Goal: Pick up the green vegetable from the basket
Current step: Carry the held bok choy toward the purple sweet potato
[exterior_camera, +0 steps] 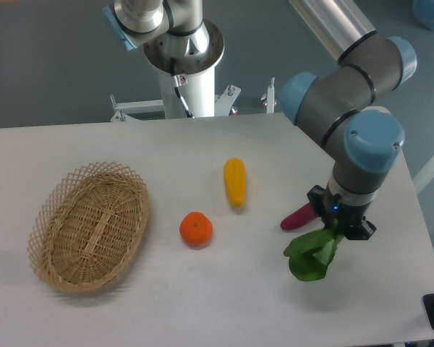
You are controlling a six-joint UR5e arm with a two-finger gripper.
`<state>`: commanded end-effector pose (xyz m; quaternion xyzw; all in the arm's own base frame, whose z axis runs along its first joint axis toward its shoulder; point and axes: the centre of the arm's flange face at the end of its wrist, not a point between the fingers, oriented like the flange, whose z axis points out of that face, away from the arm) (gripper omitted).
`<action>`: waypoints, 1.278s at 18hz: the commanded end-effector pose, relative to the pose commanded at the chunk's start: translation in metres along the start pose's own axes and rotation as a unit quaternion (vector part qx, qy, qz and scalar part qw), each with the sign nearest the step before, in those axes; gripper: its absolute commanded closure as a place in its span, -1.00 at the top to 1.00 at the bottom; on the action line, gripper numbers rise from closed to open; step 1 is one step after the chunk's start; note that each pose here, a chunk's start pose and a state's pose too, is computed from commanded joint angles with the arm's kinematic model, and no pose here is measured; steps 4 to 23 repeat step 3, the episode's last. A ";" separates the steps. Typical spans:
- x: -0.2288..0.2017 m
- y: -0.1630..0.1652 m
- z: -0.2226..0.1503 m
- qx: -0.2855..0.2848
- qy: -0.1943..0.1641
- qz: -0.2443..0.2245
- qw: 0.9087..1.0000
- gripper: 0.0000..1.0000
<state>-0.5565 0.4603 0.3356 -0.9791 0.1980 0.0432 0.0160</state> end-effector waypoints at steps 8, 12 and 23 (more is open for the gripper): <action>-0.007 0.005 0.003 0.001 -0.001 -0.001 1.000 -0.81; -0.007 0.005 0.003 0.001 -0.001 -0.001 1.000 -0.81; -0.007 0.005 0.003 0.001 -0.001 -0.001 1.000 -0.81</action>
